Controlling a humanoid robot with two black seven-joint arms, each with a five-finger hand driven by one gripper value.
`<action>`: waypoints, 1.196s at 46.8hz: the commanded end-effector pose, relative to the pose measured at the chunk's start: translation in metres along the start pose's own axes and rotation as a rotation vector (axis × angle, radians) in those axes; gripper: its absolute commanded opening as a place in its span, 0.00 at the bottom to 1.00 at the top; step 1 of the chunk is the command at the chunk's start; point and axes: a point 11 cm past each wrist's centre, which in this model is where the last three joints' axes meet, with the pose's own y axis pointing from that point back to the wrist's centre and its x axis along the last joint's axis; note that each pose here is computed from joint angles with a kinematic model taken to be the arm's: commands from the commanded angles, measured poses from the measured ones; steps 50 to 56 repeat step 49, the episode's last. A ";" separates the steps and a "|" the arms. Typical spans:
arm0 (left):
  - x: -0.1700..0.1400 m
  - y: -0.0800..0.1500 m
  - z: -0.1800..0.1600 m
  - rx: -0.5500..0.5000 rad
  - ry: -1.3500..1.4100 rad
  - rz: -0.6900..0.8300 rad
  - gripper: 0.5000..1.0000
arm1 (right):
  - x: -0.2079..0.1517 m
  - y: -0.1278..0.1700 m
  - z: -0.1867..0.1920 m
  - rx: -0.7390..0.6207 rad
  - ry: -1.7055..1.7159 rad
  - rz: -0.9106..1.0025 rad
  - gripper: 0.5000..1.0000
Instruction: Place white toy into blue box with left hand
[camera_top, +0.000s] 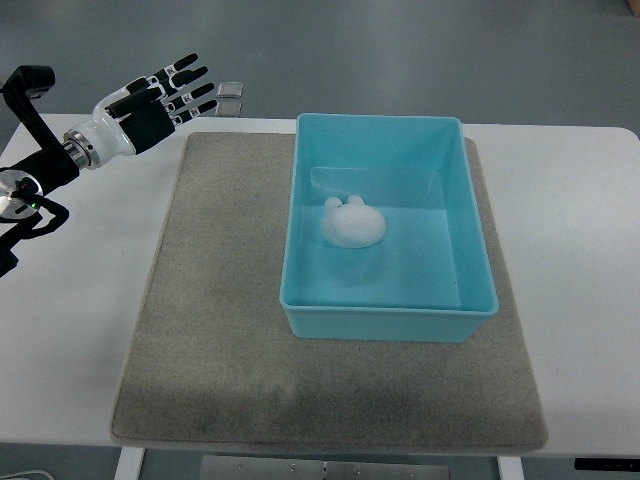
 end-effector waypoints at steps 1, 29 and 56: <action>0.000 0.001 0.004 -0.011 0.000 0.001 0.99 | 0.000 0.000 0.000 -0.001 0.000 0.000 0.87; 0.000 0.001 0.002 -0.006 0.000 -0.001 0.99 | -0.001 0.000 0.000 0.001 -0.001 -0.005 0.87; -0.006 -0.004 0.004 -0.013 0.004 -0.017 0.99 | -0.006 -0.001 -0.001 -0.001 0.016 -0.025 0.87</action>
